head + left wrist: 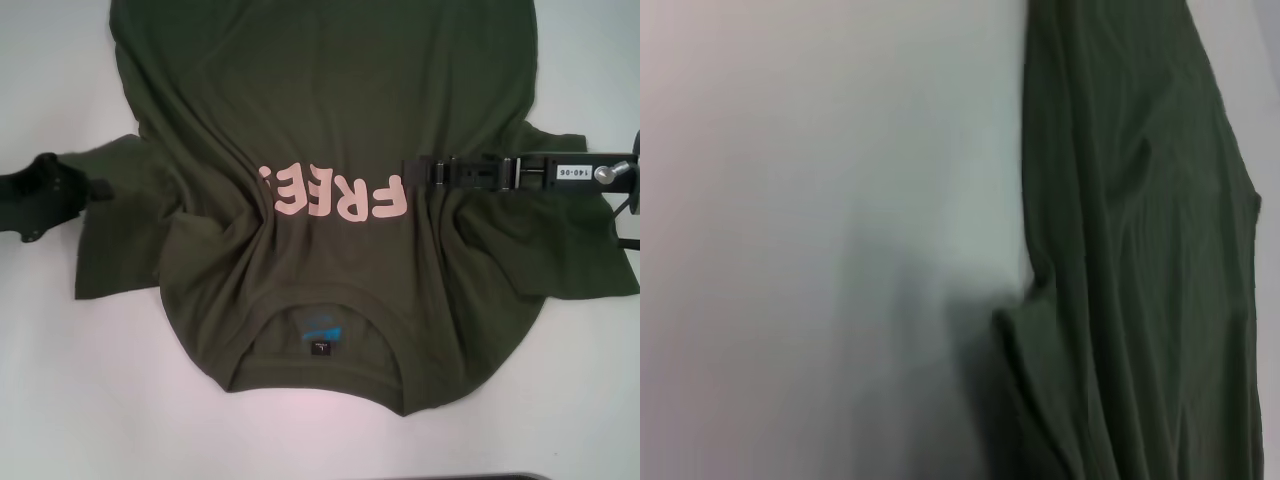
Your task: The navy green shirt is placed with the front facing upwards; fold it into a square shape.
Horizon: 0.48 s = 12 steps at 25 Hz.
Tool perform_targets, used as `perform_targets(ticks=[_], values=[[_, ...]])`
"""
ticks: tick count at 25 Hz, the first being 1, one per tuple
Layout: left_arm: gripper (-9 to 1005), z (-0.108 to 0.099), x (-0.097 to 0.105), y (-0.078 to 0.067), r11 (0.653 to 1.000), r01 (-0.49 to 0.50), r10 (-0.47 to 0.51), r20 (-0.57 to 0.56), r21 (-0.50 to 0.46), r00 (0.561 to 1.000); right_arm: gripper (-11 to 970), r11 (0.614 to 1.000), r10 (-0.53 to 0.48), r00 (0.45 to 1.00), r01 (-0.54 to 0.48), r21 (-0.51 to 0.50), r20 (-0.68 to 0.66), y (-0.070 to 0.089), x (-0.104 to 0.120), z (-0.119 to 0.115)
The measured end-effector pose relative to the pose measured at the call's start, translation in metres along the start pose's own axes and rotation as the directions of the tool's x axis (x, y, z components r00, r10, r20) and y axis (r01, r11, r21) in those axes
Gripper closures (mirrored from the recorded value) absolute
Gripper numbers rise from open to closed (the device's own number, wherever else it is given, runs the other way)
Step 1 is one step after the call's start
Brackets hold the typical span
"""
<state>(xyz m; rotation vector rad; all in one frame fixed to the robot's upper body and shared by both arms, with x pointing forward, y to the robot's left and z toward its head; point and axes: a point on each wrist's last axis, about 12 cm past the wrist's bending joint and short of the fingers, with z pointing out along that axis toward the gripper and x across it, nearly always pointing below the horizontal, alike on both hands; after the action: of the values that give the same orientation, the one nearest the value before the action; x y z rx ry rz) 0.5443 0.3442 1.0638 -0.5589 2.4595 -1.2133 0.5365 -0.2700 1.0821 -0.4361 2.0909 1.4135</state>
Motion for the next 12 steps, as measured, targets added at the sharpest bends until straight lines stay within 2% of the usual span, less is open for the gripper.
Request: perform_targets(ticks=[12], values=[[985,-0.036,-0.019,0.004,0.998,0.003,0.000,0.049,-0.056,0.999,45,1.000,0.008,1.000,-0.008,0.008,0.002,-0.001,-0.001,0.000]])
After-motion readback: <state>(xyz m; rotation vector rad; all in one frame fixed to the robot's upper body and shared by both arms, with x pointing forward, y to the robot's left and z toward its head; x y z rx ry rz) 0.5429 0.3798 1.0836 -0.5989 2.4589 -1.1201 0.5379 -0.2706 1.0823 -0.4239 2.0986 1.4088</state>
